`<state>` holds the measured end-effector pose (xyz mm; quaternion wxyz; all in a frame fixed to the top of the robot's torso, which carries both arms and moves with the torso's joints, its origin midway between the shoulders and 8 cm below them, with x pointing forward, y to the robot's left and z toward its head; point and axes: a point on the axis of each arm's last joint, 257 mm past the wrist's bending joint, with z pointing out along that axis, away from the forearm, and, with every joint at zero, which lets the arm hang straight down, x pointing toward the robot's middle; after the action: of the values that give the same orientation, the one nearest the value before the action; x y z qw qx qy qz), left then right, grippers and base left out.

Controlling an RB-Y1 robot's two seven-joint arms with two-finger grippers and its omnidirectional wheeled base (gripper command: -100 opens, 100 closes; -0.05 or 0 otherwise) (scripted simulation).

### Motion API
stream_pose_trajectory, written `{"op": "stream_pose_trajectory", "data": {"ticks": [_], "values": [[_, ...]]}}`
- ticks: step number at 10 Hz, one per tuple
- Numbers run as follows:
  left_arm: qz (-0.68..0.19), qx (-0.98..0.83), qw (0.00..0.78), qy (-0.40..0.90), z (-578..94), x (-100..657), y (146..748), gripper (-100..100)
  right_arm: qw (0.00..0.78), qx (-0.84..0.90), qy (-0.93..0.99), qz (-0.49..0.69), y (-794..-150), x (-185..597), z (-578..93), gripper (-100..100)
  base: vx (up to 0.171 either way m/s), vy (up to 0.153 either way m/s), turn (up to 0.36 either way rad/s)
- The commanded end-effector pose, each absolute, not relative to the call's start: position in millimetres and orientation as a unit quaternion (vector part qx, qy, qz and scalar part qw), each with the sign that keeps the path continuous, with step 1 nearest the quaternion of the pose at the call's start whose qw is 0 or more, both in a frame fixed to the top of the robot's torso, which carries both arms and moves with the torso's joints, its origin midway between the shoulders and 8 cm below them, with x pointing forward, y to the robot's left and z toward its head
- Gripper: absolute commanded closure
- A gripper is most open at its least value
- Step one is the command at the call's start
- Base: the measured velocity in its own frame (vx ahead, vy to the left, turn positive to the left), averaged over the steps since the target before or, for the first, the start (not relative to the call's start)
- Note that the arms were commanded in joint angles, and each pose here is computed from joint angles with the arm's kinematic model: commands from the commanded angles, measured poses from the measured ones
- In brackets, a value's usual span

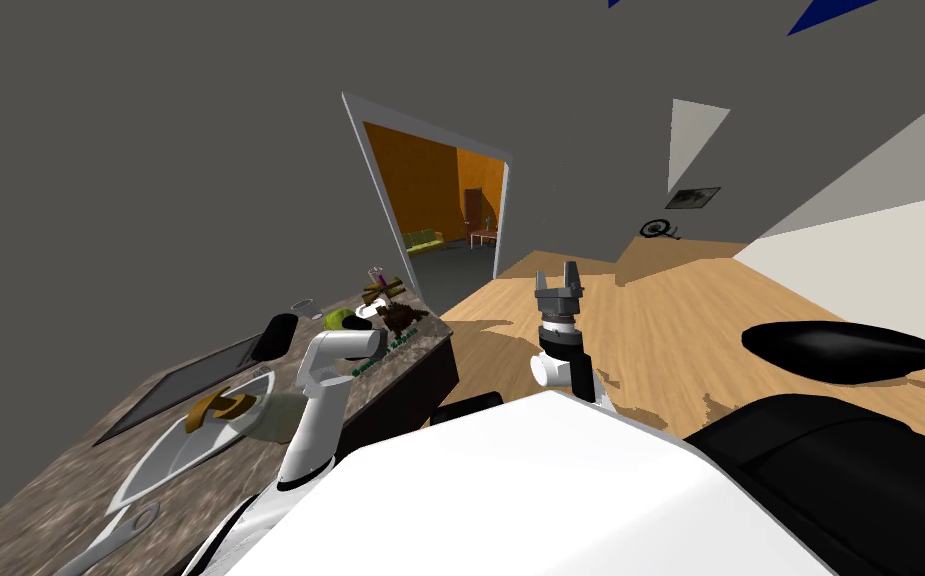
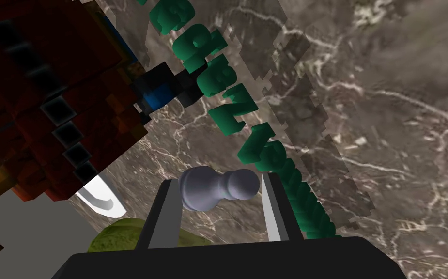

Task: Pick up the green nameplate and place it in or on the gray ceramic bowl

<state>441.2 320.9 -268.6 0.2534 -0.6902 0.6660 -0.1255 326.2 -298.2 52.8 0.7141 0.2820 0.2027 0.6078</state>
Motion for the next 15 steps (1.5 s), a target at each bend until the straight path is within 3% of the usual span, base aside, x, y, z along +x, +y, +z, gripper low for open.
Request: {"op": "stream_pose_trajectory", "data": {"ticks": [1,2,3,6,7,8,11,15], "values": [[-0.126,-0.690,0.253,0.666,-268.6,441.2,320.9,100,0.714,0.282,0.203,0.608,-298.2,326.2,52.8,0,0.000,0.000,0.000],[-0.126,-0.690,0.254,0.666,-268.4,441.3,320.9,0,0.714,0.282,0.203,0.608,-298.2,326.2,52.8,0,0.000,0.000,0.000],[-0.124,-0.691,0.251,0.666,-262.8,435.7,319.4,100,0.714,0.282,0.203,0.608,-298.2,326.2,52.8,0,-0.003,-0.003,0.010],[-0.125,-0.690,0.252,0.667,-257.8,433.3,318.3,100,0.714,0.282,0.203,0.608,-298.2,326.2,52.8,0,-0.003,-0.002,0.007],[-0.124,-0.691,0.251,0.667,-257.5,432.6,318.3,0,0.714,0.282,0.203,0.608,-298.2,326.2,52.8,0,0.000,0.000,0.000],[-0.149,-0.691,0.264,0.656,-235.6,450.4,314.5,100,0.714,0.282,0.203,0.608,-298.2,326.2,52.8,0,-0.116,-0.031,-0.004],[-0.184,-0.701,0.276,0.631,-204.5,476.8,313.2,100,0.714,0.282,0.203,0.608,-298.1,326.2,52.8,0,-0.137,0.007,-0.022],[-0.220,-0.718,0.280,0.598,-172.4,502.8,316.7,100,0.714,0.282,0.203,0.608,-298.2,326.2,52.8,0,-0.045,0.055,-0.017]]}}
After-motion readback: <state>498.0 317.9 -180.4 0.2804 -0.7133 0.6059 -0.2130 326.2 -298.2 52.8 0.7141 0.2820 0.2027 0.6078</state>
